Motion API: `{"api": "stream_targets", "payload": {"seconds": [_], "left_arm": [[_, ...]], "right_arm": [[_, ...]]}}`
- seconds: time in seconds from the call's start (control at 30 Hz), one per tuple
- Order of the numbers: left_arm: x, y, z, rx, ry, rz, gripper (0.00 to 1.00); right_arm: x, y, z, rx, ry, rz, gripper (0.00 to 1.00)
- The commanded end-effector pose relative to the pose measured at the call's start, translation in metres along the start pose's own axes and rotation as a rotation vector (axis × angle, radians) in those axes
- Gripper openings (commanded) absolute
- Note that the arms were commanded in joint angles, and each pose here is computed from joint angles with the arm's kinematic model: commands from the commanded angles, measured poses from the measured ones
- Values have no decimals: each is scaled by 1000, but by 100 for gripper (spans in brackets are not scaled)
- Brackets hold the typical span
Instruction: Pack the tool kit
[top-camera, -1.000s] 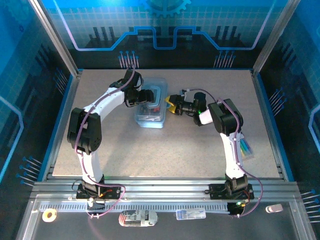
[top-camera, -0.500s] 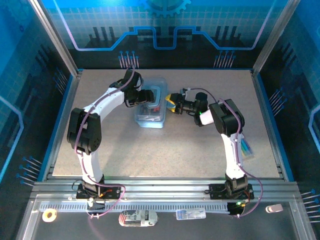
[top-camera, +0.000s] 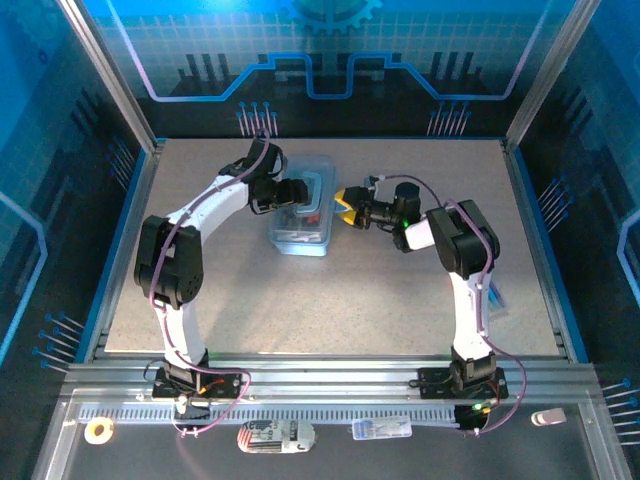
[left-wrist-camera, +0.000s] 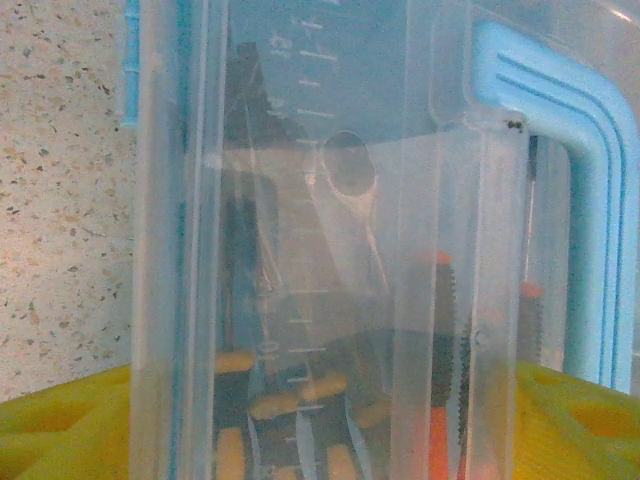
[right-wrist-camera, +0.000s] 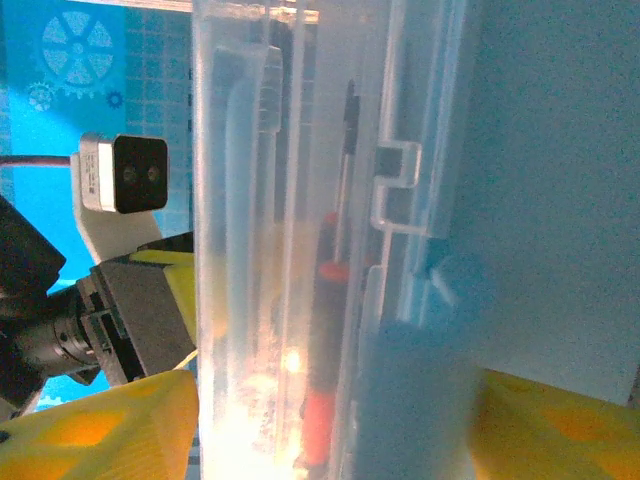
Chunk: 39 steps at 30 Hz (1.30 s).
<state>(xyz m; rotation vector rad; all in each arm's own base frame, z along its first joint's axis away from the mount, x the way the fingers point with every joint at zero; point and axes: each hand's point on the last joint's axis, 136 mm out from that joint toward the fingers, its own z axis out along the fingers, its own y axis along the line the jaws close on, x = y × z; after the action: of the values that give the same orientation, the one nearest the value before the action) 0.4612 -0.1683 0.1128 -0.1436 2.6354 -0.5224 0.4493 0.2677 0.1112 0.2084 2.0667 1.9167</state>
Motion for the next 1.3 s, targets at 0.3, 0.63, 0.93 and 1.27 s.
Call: {"api": "stream_targets", "payload": {"seconds": [0.3, 0.63, 0.93, 1.27], "left_arm": [[97, 54, 60, -138, 334, -90, 59], [100, 55, 62, -145, 340, -78, 59], [102, 54, 64, -140, 344, -81, 59], [102, 54, 65, -142, 346, -78, 58]], "right_arm": [[6, 10, 2, 144, 51, -126, 62], [14, 12, -4, 313, 57, -205, 61], [14, 14, 5, 364, 53, -240, 56], [8, 28, 3, 344, 24, -268, 55]]}}
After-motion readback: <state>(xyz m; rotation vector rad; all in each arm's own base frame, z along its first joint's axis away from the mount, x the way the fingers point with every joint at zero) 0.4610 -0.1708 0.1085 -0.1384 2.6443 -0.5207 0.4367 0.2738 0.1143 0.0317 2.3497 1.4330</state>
